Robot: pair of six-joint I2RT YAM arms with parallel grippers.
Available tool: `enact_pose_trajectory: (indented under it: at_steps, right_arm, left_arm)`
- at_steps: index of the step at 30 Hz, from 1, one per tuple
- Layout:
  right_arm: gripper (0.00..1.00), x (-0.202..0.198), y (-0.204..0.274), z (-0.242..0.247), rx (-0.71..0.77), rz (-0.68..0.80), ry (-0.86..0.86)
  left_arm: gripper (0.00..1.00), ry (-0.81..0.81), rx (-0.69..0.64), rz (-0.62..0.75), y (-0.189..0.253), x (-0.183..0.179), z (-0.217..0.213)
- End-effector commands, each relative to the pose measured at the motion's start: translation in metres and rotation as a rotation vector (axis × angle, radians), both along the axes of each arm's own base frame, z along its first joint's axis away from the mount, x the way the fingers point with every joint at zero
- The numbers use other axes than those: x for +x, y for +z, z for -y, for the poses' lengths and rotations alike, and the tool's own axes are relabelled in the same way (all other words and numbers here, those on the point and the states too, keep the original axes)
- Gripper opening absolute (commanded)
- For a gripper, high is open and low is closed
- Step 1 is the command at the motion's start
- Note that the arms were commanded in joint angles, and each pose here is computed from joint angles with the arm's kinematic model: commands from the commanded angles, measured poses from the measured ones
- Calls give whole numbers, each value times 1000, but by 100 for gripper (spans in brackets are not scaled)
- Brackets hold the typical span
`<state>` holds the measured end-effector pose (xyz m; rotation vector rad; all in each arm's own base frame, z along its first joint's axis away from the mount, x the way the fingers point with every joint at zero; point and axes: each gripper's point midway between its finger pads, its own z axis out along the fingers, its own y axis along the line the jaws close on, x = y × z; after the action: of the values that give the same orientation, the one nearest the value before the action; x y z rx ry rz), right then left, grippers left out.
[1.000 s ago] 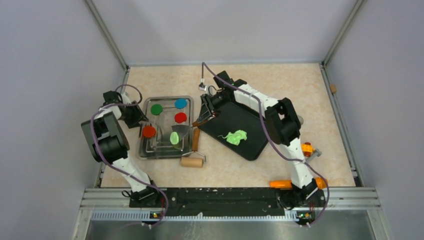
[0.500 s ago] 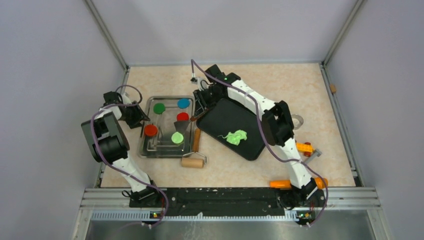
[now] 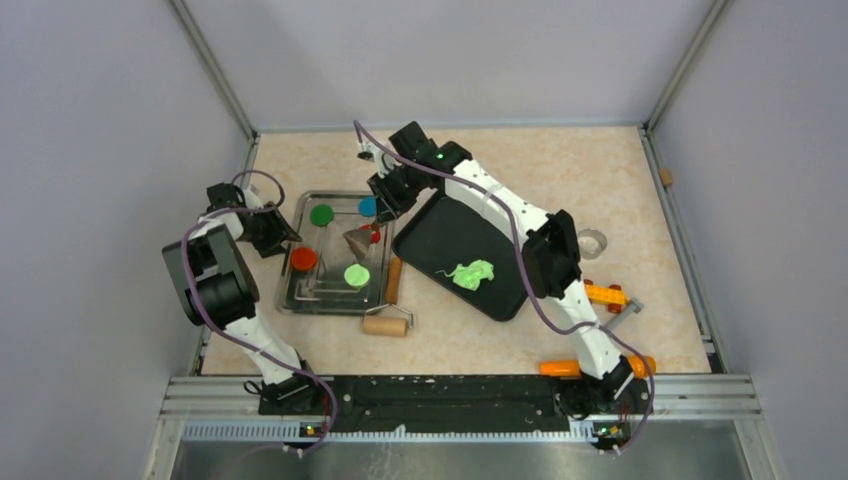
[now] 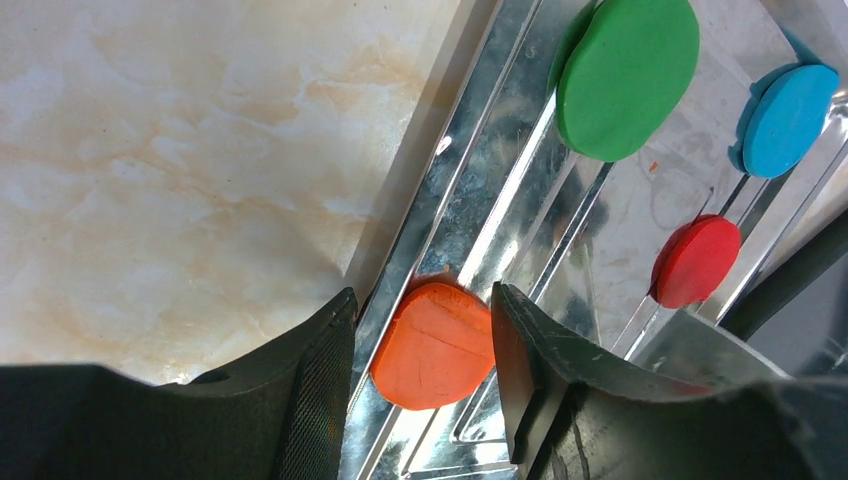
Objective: Roll out the dumpling wrappers from the dough
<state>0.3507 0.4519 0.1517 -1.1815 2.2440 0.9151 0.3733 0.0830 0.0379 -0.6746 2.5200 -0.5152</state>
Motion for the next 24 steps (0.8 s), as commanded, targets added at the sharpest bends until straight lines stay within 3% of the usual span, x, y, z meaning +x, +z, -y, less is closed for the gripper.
enact_pose_trajectory:
  at_steps: [1, 6, 12, 16, 24]
  right_arm:
    - [0, 25, 101, 2, 112, 304, -12]
    - [0, 34, 133, 35, 156, 297, -81]
    - [0, 53, 148, 133, 220, 155, -234]
    - [0, 70, 138, 222, 290, -8, -496]
    - [0, 97, 104, 350, 389, -94, -852]
  left_arm:
    - [55, -30, 2, 36, 21, -2, 8]
    - [57, -59, 43, 56, 33, -3, 4]
    - [58, -131, 224, 111, 60, -6, -6]
    - [58, -239, 358, 161, 80, -8, -4]
    - [58, -553, 425, 275, 119, -20, 44]
